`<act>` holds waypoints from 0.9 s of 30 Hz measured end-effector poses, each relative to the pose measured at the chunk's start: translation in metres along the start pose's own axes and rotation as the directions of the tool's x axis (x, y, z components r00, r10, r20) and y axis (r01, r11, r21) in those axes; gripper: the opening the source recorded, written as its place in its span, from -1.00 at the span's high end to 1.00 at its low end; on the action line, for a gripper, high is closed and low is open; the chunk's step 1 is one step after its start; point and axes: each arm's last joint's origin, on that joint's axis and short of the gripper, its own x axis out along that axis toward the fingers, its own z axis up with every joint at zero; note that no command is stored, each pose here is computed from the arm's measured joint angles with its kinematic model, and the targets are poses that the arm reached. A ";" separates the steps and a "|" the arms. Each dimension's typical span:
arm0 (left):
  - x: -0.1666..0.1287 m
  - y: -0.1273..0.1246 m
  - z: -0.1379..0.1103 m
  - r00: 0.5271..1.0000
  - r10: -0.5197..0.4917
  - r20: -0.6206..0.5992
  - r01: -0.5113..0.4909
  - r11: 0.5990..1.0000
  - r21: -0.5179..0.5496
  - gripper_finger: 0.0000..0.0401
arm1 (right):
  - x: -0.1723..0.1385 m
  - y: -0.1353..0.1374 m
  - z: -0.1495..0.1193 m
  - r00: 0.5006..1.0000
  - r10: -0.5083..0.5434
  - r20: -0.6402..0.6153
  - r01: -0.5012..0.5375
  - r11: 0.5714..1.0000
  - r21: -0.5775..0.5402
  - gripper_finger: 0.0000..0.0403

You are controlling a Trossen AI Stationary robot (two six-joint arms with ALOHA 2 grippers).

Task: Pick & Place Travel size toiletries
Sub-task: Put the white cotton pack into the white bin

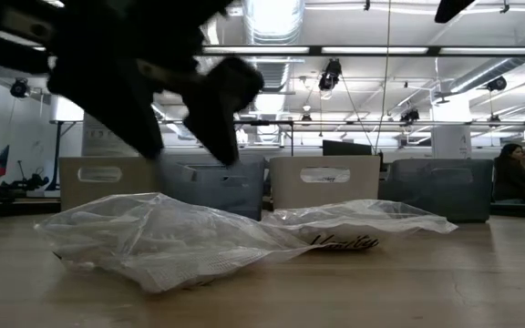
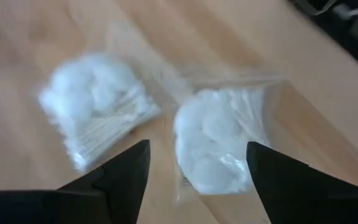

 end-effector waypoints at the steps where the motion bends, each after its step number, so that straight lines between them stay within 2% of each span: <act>1: 0.007 0.003 0.000 1.000 -0.017 -0.016 0.016 0.999 -0.032 -0.35 | -0.001 0.001 -0.001 1.000 0.003 -0.001 -0.003 1.000 0.001 -0.81; 6: 0.027 0.014 0.003 0.986 -0.136 -0.092 0.117 0.975 -0.187 -0.29 | -0.004 0.005 -0.009 0.999 0.034 -0.001 -0.034 0.999 0.022 -0.78; 9: 0.031 0.016 0.002 0.970 -0.181 -0.165 0.135 0.958 -0.253 -0.24 | -0.006 0.007 -0.013 0.999 0.045 0.002 -0.045 0.999 0.028 -0.76; 14: 0.036 0.015 -0.002 0.953 -0.204 -0.223 0.137 0.949 -0.283 -0.13 | -0.006 0.007 -0.016 0.999 0.042 0.010 -0.043 0.998 0.036 -0.71; 18: 0.036 0.013 -0.004 0.942 -0.247 -0.227 0.161 0.927 -0.340 0.04 | -0.005 0.006 -0.015 0.999 0.034 0.029 -0.035 0.999 0.033 -0.67; 21: 0.032 0.011 -0.004 0.927 -0.301 -0.225 0.195 0.897 -0.396 0.20 | -0.004 0.006 -0.015 0.999 0.030 0.030 -0.031 0.999 0.031 -0.65; 25: 0.020 0.007 0.002 0.896 -0.415 -0.159 0.300 0.829 -0.473 0.42 | -0.003 0.005 -0.016 0.999 0.025 0.029 -0.026 0.999 0.028 -0.63; 27: 0.015 0.007 0.005 0.891 -0.433 -0.137 0.319 0.811 -0.490 0.50 | -0.002 0.005 -0.017 0.999 0.022 0.028 -0.022 0.999 0.026 -0.65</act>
